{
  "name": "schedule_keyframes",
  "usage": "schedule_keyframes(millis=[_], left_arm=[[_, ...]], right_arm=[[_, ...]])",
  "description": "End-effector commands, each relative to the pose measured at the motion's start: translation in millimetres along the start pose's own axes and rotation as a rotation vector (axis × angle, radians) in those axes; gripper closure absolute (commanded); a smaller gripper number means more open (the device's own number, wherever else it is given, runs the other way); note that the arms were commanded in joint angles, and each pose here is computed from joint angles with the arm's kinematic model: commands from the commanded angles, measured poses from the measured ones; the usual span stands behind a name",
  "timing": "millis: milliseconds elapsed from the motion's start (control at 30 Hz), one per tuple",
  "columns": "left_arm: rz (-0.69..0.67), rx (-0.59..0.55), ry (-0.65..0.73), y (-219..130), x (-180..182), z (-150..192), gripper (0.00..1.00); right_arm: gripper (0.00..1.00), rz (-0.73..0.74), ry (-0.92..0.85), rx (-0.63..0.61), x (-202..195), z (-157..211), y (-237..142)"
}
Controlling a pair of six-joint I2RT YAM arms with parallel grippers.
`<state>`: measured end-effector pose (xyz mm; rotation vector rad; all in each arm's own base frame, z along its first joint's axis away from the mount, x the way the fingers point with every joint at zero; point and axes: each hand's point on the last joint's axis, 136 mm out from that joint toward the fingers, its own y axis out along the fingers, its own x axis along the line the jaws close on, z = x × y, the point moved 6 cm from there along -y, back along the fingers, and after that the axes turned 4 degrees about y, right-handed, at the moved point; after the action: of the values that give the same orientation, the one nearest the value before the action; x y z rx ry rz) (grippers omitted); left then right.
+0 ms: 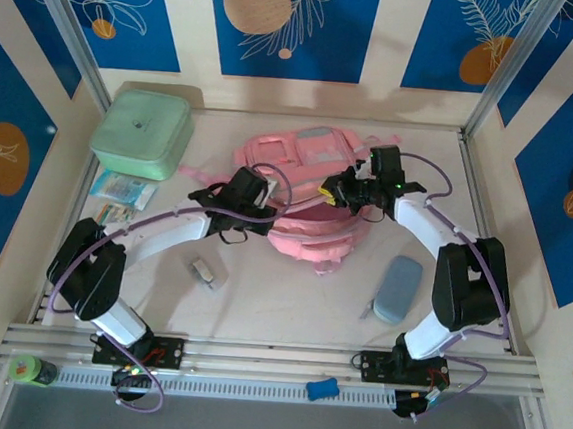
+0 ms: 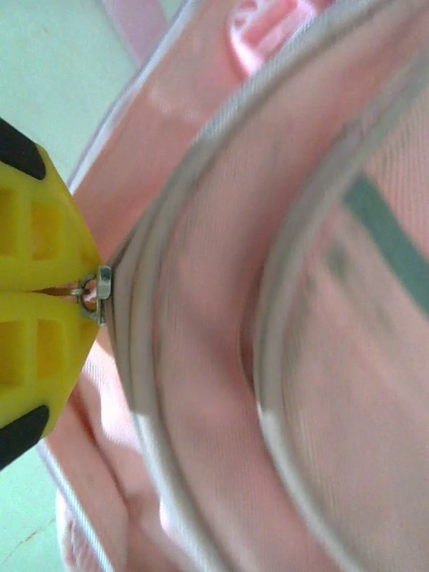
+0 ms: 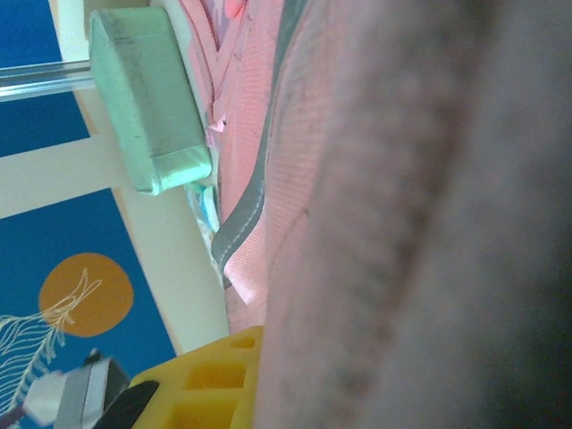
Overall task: Pack the student bag
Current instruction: Unzip the student bag at the center of the table.
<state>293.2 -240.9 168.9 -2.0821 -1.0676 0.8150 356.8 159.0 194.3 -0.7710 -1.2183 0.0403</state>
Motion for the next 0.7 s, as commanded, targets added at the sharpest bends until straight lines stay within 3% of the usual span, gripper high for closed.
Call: schedule_keyframes(millis=[0, 333, 467, 667], left_arm=[[-0.129, 0.012, -0.031, -5, 49, 6, 1.00], [-0.192, -0.113, -0.194, 8, 133, -40, 1.00], [-0.178, -0.117, -0.209, 16, 141, -49, 1.00], [-0.289, -0.096, -0.256, 15, 166, -40, 1.00]], right_arm=[[1.00, -0.054, -0.044, -0.041, 6, -16, -27], [1.00, -0.089, -0.069, 0.030, 4, -15, -14], [1.00, -0.059, -0.113, 0.018, 7, -14, -8], [1.00, -0.061, -0.078, 0.019, 1, -20, -19]])
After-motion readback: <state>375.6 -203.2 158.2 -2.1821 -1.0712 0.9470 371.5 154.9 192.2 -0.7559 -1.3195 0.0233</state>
